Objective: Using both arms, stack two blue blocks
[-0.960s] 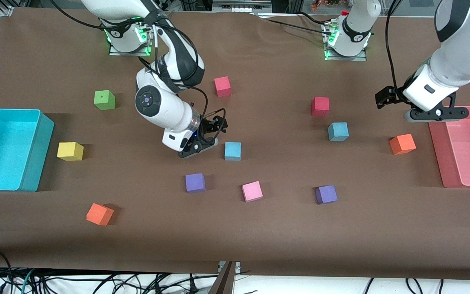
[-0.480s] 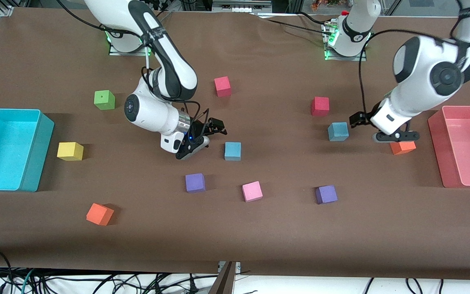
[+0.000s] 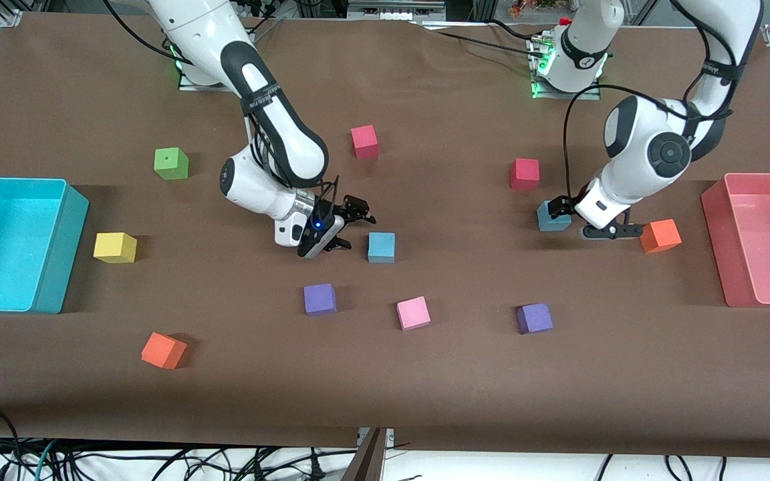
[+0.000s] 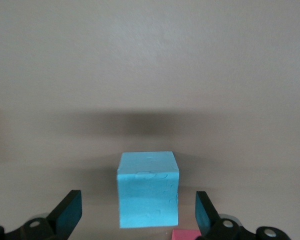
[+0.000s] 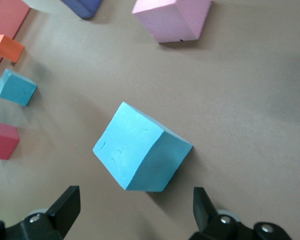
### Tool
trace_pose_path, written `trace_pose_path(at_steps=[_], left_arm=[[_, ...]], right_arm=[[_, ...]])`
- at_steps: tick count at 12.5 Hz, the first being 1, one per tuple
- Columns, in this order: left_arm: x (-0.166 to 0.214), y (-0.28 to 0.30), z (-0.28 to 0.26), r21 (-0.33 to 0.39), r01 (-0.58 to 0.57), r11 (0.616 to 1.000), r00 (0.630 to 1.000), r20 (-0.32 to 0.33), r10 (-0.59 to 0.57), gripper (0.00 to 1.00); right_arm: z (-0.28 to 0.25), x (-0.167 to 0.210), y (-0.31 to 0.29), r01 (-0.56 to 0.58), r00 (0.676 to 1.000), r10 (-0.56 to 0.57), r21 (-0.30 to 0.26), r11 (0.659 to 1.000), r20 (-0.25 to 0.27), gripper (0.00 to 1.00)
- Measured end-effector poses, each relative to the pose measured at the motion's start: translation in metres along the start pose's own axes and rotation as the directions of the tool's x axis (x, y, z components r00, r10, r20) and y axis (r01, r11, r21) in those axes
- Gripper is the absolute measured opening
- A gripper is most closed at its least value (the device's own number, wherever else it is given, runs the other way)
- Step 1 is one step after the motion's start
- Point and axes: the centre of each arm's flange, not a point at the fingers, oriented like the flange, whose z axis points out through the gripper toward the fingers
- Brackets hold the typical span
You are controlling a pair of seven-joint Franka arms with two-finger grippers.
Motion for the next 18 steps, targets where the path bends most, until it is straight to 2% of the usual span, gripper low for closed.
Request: trace_pose_path(at_steps=[3, 8, 9, 10, 11, 13, 14, 18], left_arm=[[0.000, 0.006, 0.017, -0.002, -0.012, 1.000, 1.000, 0.008, 0.012, 1.00], [0.001, 0.010, 0.044, -0.009, -0.018, 1.000, 1.000, 0.010, 0.018, 0.99], [0.000, 0.010, 0.048, -0.009, -0.018, 1.000, 1.000, 0.014, 0.018, 0.93], [-0.001, 0.009, 0.051, -0.009, -0.021, 1.000, 1.000, 0.018, 0.021, 0.83], [-0.002, 0.009, 0.053, -0.009, -0.032, 0.999, 0.999, 0.021, 0.032, 0.82], [-0.001, 0.008, 0.052, -0.009, -0.075, 0.997, 0.997, 0.018, 0.076, 0.62], [-0.001, 0.008, 0.049, -0.010, -0.088, 0.996, 0.996, 0.013, 0.088, 0.59], [0.011, 0.021, 0.006, -0.009, -0.079, 0.997, 0.997, -0.007, 0.079, 0.59]], right_arm=[[0.000, -0.003, 0.004, 0.139, 0.990, -0.139, 0.006, 0.990, -0.033, 1.00], [0.003, -0.016, 0.013, 0.271, 0.962, -0.271, -0.002, 0.963, -0.033, 1.00], [0.004, -0.021, 0.014, 0.280, 0.958, -0.279, -0.004, 0.960, -0.058, 1.00], [0.006, -0.027, 0.015, 0.294, 0.952, -0.294, -0.010, 0.956, -0.089, 1.00], [0.010, -0.034, 0.018, 0.309, 0.944, -0.309, -0.020, 0.951, -0.116, 1.00], [0.016, -0.043, 0.022, 0.328, 0.935, -0.329, -0.034, 0.944, -0.135, 1.00], [0.018, -0.045, 0.022, 0.332, 0.933, -0.333, -0.033, 0.943, -0.134, 1.00], [0.021, -0.047, 0.018, 0.375, 0.918, -0.375, -0.030, 0.927, -0.132, 1.00]])
